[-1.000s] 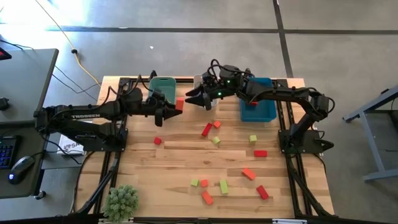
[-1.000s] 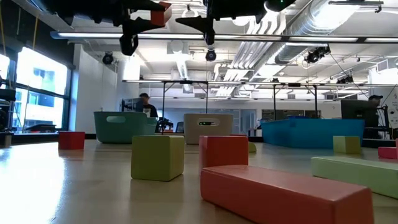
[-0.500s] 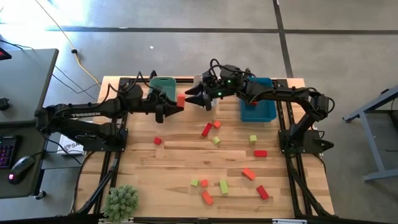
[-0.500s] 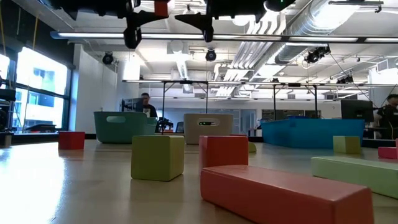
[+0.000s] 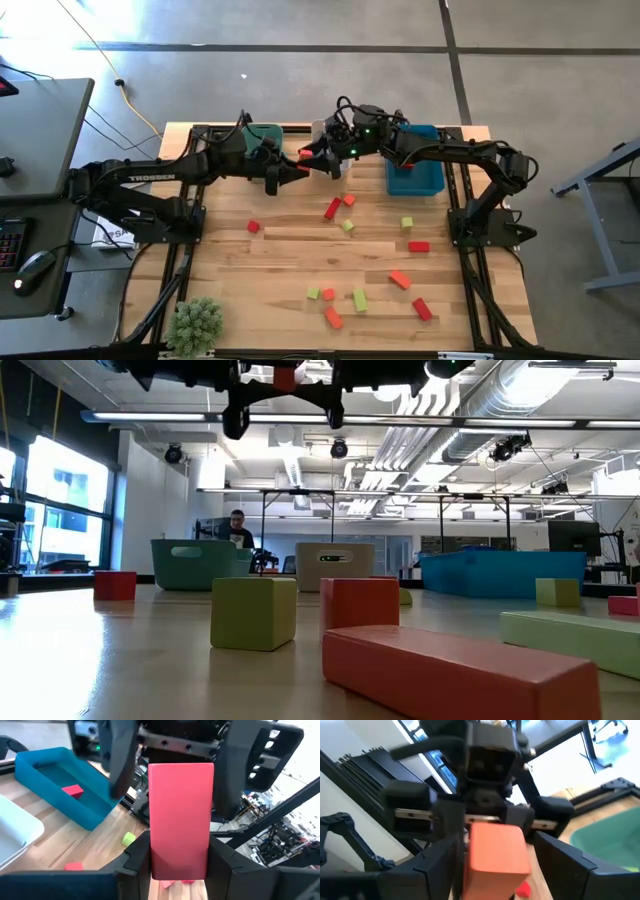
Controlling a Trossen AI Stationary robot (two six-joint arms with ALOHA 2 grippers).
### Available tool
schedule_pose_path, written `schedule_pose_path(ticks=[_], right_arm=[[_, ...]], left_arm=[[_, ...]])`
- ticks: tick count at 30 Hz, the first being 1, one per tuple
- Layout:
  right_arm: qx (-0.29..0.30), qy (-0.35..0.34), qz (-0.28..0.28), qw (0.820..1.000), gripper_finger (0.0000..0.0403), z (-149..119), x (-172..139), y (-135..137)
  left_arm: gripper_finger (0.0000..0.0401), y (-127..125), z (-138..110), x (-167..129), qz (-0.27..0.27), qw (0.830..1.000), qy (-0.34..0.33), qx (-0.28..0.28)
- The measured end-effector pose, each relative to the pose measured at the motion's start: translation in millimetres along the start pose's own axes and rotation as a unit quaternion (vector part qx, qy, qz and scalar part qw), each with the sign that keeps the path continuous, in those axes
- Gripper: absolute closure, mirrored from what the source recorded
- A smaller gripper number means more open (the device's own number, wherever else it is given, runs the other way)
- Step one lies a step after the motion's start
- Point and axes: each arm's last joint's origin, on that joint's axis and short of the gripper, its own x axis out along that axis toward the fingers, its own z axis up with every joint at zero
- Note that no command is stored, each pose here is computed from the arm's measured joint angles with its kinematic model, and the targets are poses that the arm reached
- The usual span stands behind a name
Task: Sort & place blocks by color
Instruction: Put the orange block into the gray bin
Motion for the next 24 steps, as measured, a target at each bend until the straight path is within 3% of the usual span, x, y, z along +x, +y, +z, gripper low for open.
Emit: schedule_pose_path(ticks=[5, 13, 24], right_arm=[[0.004, 0.01, -0.002, 1.0, 0.0195, -2.5, 0.8, 0.6], [0.012, 0.02, 0.006, 1.0, 0.0284, -3.9, 0.9, 1.3], [0.018, 0.021, -0.007, 1.0, 0.0286, -5.6, 1.5, 1.5]], left_arm=[[0.0293, 1.3, 0.1, 5.8, -0.001, 1.0, 0.008, 0.002], [0.0289, 2.9, -1.5, 7.3, 0.001, 1.0, 0.015, 0.011], [0.0245, 4.9, -0.7, 6.8, 0.008, 1.0, 0.014, 0.009]])
